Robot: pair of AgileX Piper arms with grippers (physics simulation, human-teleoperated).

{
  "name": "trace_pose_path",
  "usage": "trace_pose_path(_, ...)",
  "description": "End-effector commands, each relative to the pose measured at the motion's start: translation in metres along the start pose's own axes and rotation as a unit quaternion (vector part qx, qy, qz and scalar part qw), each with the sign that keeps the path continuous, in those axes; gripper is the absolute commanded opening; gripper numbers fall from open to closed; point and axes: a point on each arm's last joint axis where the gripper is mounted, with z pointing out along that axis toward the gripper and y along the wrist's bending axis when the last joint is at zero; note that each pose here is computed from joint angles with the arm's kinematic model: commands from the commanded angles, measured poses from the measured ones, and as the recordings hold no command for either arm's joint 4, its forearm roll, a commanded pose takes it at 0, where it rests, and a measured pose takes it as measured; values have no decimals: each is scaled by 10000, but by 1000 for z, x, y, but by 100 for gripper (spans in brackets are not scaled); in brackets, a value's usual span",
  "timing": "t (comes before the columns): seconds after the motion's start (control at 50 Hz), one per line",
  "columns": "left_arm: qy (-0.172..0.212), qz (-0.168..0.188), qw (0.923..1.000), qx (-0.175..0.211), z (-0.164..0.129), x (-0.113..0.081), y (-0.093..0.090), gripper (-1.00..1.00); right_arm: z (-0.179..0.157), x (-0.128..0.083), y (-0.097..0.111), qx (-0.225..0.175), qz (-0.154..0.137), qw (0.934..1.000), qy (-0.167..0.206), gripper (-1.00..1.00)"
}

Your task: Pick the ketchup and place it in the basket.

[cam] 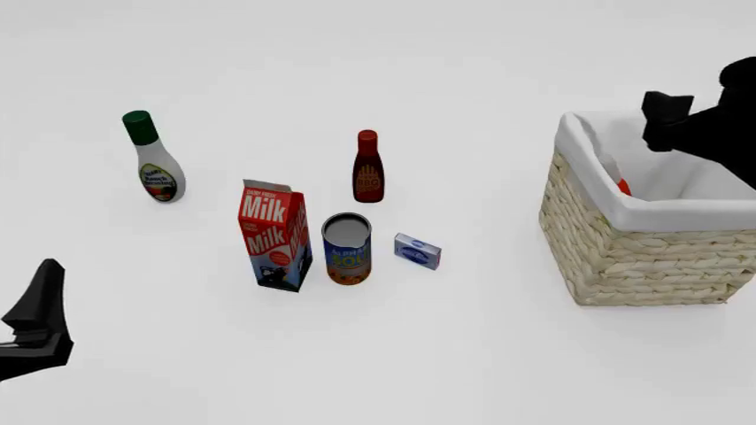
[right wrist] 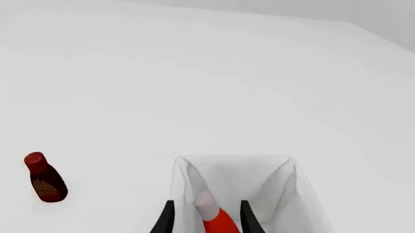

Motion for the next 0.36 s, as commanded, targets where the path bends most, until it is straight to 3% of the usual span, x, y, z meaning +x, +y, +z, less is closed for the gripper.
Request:
trace_pose_path(0.02,-3,-45,10000,-18,0,0,0,100,-30,-3,6,-130,-72,9997,-189,100)
trace_pose_path(0.18,-4,-45,10000,-11,0,0,0,100,-41,4,6,-113,-95,9996,-229,100)
trace_pose_path(0.2,-7,-45,10000,-13,0,0,0,100,-47,6,4,-53,-290,9990,-323,100)
trace_pose_path(0.26,-12,-36,10000,-17,-1,0,0,100,-51,6,5,-66,-162,9993,-338,100)
trace_pose_path(0.28,-11,-30,10000,-21,0,0,0,100,-57,5,4,-23,-296,9985,-458,100)
trace_pose_path(0.3,-10,-39,10000,-31,0,0,1,100,-67,2,5,-47,-203,9977,-651,100)
trace_pose_path(0.34,-8,-48,10000,-39,0,0,1,100,-65,8,5,-50,-365,9978,-552,100)
trace_pose_path(0.36,-5,-48,10000,-39,1,0,1,100,-69,9,5,-53,-261,9979,-588,100)
